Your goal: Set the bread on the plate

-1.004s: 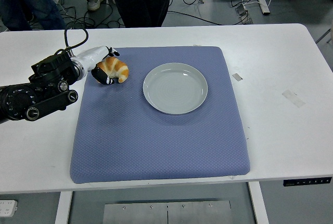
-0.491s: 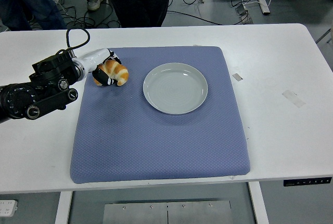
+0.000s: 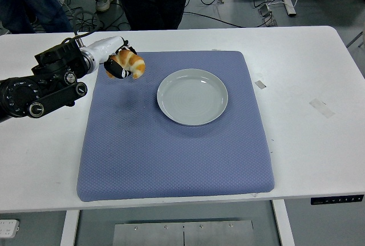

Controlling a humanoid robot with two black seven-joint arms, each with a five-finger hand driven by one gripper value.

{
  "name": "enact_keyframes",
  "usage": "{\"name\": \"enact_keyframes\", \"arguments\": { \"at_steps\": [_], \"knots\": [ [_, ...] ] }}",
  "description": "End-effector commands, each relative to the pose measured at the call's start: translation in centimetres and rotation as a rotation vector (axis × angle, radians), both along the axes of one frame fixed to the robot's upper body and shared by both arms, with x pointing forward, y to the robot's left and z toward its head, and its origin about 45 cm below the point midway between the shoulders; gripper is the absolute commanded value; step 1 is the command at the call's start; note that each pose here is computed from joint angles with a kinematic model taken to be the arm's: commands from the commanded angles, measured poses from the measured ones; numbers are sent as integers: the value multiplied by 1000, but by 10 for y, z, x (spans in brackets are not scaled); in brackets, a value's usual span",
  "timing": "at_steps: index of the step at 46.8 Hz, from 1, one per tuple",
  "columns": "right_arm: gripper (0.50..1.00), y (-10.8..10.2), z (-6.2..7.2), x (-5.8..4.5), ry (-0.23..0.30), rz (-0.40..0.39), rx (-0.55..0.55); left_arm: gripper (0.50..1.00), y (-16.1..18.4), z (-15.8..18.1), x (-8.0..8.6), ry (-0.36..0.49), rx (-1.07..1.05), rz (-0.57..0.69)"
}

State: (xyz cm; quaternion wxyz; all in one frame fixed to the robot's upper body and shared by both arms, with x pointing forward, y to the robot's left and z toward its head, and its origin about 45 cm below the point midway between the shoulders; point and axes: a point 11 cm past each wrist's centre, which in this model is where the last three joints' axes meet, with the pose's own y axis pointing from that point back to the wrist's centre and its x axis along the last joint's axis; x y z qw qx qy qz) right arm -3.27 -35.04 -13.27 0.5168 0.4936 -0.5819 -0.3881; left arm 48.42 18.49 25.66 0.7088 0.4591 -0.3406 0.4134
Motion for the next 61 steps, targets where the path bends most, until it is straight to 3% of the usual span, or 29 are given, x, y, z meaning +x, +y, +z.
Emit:
{"name": "enact_keyframes", "arguments": {
  "at_steps": [1,11,21,42,52,54,59,61],
  "knots": [
    [1000,0,0,0,0,0,0,584,-27,0,-4,-3,-6,-52],
    [1000,0,0,0,0,0,0,583,-90,2,-19,-28,-8,-192],
    [1000,0,0,0,0,0,0,583,-125,2,-31,-53,-7,-273],
    [1000,0,0,0,0,0,0,586,-124,-11,-38,-61,51,-302],
    [1000,0,0,0,0,0,0,614,-122,-11,-37,-69,63,-305],
    [1000,0,0,0,0,0,0,646,-122,-11,-37,-69,63,-305],
    [1000,0,0,0,0,0,0,854,-122,-12,-38,-63,57,-305],
    [1000,0,0,0,0,0,0,902,-122,-12,-38,-60,53,-303]
  ]
}}
